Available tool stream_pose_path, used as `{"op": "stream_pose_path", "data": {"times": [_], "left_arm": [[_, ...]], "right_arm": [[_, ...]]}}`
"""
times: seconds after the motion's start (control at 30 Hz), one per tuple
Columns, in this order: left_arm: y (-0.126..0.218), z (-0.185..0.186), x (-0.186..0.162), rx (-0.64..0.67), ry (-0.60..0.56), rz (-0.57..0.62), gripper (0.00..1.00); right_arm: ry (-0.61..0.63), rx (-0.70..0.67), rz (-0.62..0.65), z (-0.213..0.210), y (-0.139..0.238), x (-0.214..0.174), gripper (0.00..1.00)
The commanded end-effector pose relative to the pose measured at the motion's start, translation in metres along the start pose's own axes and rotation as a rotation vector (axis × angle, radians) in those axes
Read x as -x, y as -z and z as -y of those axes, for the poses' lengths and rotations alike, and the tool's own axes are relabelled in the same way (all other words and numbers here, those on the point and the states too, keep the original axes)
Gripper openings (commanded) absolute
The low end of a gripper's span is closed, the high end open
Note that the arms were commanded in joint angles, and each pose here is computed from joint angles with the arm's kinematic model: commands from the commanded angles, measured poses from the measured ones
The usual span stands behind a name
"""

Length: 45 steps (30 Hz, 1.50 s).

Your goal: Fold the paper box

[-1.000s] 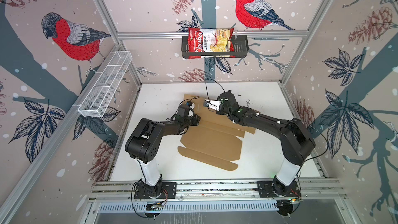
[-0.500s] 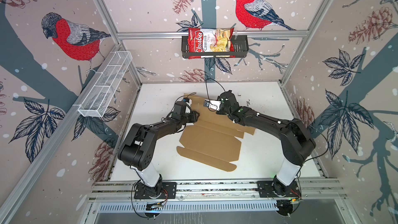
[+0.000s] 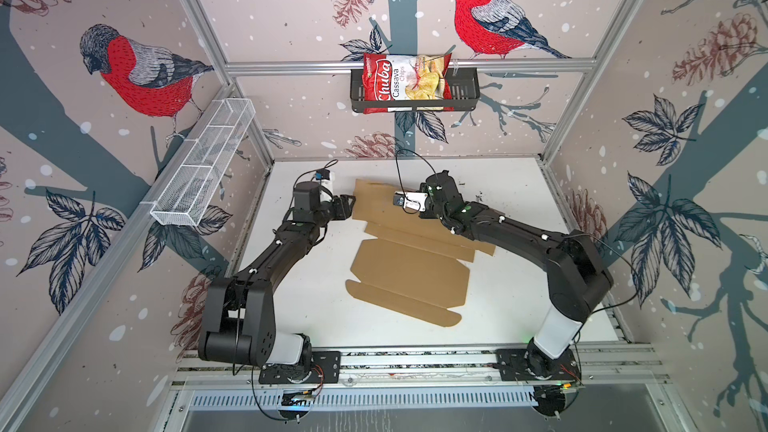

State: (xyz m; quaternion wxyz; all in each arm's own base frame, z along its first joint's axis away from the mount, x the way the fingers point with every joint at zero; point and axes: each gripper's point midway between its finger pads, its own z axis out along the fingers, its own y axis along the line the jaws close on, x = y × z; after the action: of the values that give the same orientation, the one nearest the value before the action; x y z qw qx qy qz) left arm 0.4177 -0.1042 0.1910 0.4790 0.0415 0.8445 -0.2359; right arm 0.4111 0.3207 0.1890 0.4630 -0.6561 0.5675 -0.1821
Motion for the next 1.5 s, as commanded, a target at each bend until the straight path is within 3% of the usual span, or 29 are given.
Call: {"op": "stream_pose_path", "data": {"times": [0.0,0.1,0.3,0.57,0.8,1.1,1.47], "left_arm": [[0.008,0.031,0.037,-0.114,-0.208,0.123,0.62],[0.001,0.045,0.051,-0.154,-0.256,0.14,0.64],[-0.028,0.049,0.074,-0.201,-0.124,0.121,0.51],[-0.069,0.037,0.05,-0.141,-0.119,-0.002,0.39],[-0.073,0.046,0.03,-0.162,-0.118,-0.044,0.32],[-0.079,0.059,-0.012,-0.201,-0.063,-0.14,0.27],[-0.083,0.083,-0.013,-0.285,0.003,-0.114,0.28]], "right_arm": [[0.04,-0.01,-0.018,0.007,0.004,0.0,0.0],[0.057,-0.017,-0.025,0.007,0.004,0.0,0.0],[0.077,-0.049,-0.023,0.007,0.007,0.005,0.0],[0.079,-0.065,-0.016,0.007,0.008,0.009,0.0],[0.079,-0.069,-0.017,0.005,0.008,0.01,0.0],[0.076,-0.074,-0.015,0.005,0.007,0.01,0.0],[0.077,-0.112,-0.046,-0.014,0.0,0.019,0.0]]}}
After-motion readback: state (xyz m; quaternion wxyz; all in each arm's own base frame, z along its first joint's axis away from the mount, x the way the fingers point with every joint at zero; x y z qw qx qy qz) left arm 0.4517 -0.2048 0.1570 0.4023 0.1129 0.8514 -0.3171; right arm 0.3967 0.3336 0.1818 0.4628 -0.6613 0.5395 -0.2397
